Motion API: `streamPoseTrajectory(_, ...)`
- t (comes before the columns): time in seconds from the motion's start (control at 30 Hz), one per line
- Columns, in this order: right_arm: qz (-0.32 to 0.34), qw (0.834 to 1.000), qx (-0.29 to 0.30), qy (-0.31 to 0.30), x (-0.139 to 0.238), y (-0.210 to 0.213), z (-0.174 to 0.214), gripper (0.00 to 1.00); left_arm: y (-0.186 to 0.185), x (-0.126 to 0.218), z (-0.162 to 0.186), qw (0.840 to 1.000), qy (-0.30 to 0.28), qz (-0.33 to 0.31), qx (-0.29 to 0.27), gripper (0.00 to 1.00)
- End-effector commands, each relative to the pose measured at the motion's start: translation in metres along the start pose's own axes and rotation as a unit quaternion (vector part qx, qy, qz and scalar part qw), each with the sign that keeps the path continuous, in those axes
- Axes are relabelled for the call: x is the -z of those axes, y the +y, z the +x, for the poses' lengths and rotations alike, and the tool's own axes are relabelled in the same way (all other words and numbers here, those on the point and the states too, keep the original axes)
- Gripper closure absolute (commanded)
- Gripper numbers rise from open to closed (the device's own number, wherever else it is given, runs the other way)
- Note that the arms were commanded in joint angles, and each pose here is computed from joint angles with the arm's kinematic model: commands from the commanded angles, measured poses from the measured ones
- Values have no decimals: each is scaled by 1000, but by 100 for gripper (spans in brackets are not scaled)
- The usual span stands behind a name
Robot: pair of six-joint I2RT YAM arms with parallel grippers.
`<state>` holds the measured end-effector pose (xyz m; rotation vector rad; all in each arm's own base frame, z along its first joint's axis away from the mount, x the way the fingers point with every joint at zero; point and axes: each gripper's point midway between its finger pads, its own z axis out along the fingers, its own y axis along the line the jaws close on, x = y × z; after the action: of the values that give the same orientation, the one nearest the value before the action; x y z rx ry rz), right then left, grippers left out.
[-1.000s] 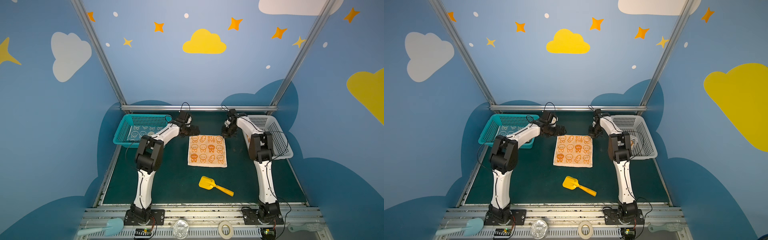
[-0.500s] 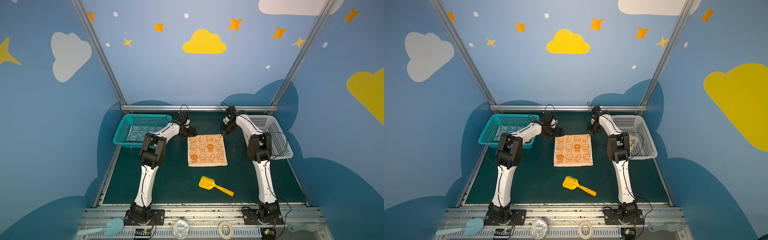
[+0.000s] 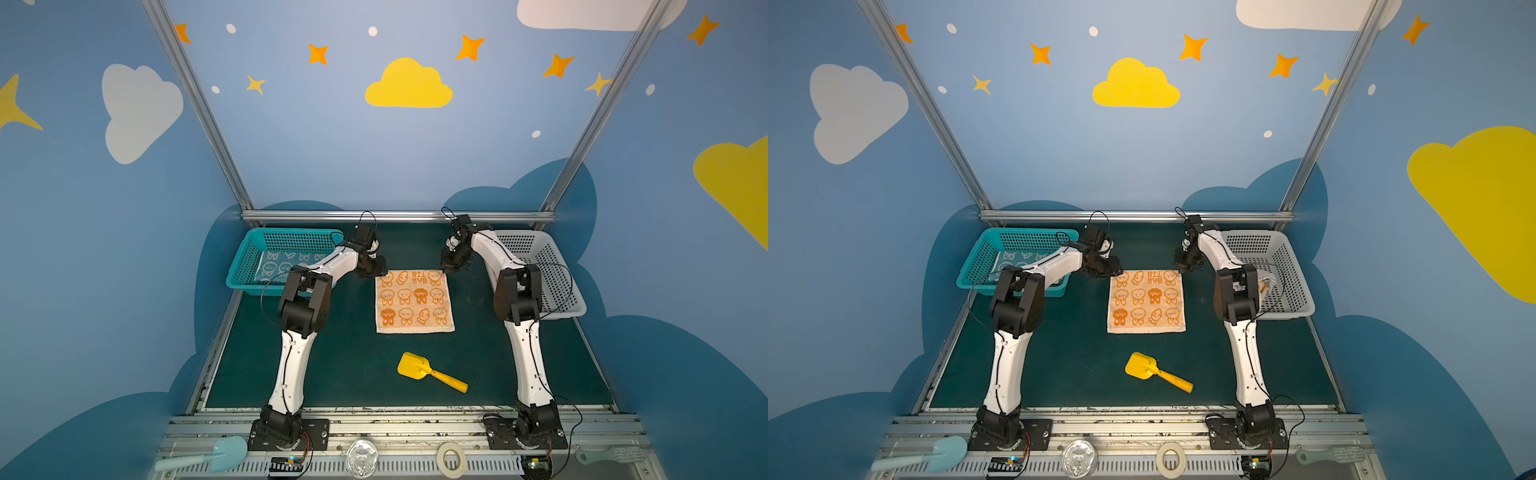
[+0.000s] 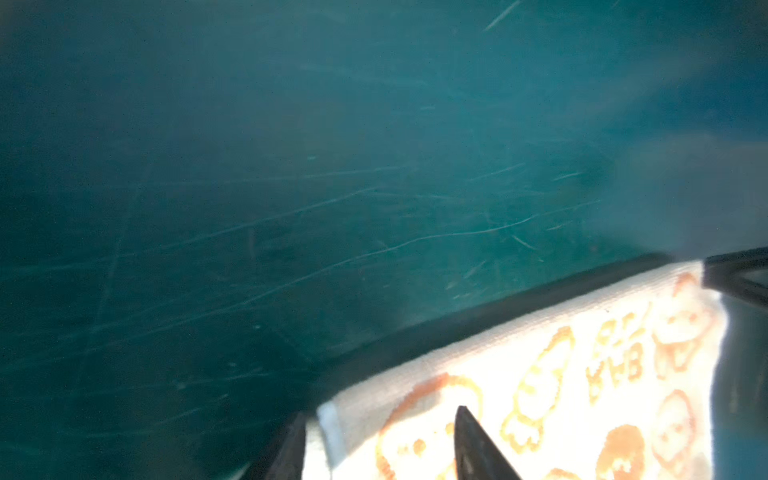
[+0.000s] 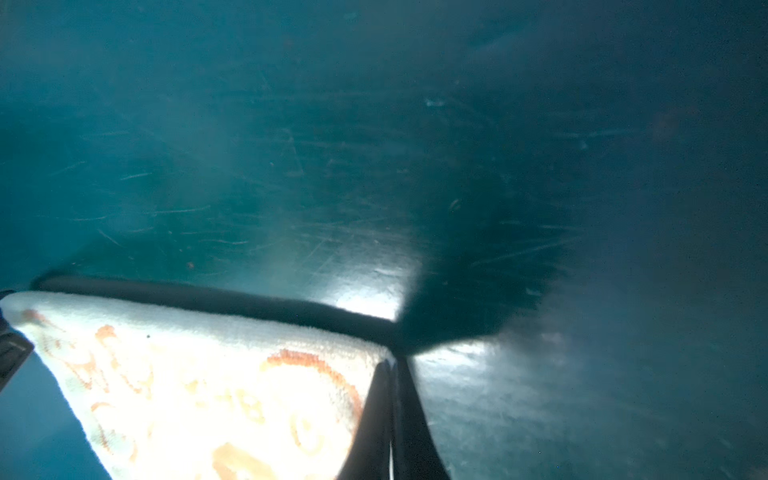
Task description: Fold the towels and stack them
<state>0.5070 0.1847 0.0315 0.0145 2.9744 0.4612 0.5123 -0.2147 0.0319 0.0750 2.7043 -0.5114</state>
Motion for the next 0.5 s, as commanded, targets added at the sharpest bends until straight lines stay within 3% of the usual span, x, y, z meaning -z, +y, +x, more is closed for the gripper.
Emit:
streamPoseTrajectory(0.0, -3, 1000, 1, 8, 1, -1, 4, 100, 9, -1, 0, 1000, 8, -18, -9, 53)
streamPoseTrajectory(0.47, -10, 1000, -1, 6, 3, -3, 3, 100, 16, -14, 1, 999, 11, -27, -14, 78)
